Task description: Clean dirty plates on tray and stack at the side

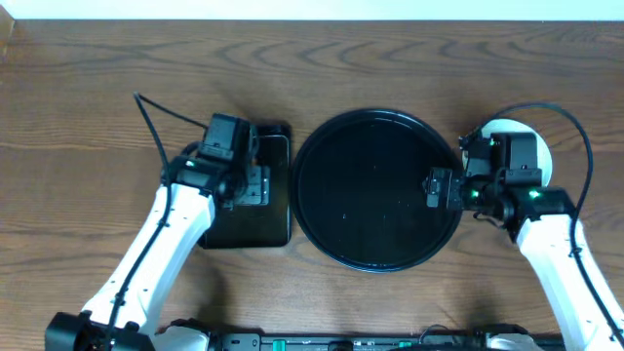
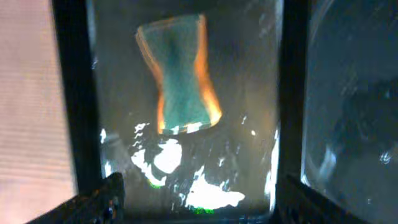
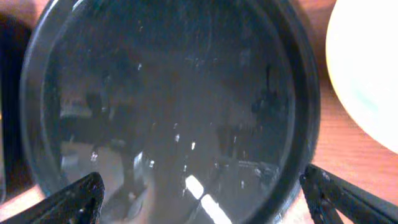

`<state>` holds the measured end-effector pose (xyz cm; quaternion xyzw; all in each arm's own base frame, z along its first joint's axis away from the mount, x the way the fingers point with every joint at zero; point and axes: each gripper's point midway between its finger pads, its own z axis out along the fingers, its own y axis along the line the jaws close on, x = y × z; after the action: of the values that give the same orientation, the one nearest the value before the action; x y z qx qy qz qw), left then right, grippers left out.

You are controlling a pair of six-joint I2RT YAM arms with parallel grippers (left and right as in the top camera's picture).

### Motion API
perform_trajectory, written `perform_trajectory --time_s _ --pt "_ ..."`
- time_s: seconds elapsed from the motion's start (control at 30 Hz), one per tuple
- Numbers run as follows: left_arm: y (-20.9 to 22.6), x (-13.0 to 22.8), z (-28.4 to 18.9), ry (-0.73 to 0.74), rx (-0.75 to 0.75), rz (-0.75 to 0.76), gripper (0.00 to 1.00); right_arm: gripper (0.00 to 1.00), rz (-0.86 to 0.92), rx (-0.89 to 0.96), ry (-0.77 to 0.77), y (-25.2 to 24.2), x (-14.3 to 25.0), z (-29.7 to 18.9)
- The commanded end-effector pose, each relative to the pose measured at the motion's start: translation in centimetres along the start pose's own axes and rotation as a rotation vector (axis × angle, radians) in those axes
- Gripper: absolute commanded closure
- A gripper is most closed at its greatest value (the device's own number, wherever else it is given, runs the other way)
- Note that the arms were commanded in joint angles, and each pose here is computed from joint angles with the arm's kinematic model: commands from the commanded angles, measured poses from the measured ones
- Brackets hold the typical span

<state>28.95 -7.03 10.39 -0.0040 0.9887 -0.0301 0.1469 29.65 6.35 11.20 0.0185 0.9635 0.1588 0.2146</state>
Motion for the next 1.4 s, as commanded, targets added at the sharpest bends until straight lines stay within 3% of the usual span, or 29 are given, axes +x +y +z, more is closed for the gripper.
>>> perform_trajectory --time_s 0.0,0.13,0.3,0.4,0.6,0.77,0.97,1.37 --pt "1.2 1.3 -2.1 0.061 -0.013 -0.045 0.21 0.01 -0.04 0.05 0.016 -0.1 -0.6 -1.9" --pt "2.4 4.3 -3.4 0.133 -0.034 -0.057 0.21 0.01 -0.003 0.122 0.013 -1.0 0.3 -3.6" --pt "2.7 6.1 -4.9 0.062 -0.015 -0.06 0.21 0.01 -0.004 0.15 -0.08 -0.9 0.8 -6.8" --pt "2.8 6.6 -6.1 -0.065 0.014 -0.074 0.2 0.01 -0.025 0.163 -0.196 -0.8 1.1 -9.2" --pt "2.7 6.4 -9.8 -0.482 0.11 -0.061 0.2 0.01 -0.066 0.134 -0.439 -0.2 2.5 -13.4" --pt "3.0 7.8 -12.8 -0.677 0.157 -0.062 0.2 0.01 -0.083 0.121 -0.552 0.3 3.3 -15.8" --pt "3.2 8.9 -14.8 -0.788 0.184 -0.06 0.2 0.01 -0.079 0.125 -0.529 0.0 4.7 -15.9" --pt "3.2 8.9 -14.8 -0.786 0.183 -0.06 0.19 0.01 -0.047 0.159 -0.346 -1.2 8.8 -14.1"
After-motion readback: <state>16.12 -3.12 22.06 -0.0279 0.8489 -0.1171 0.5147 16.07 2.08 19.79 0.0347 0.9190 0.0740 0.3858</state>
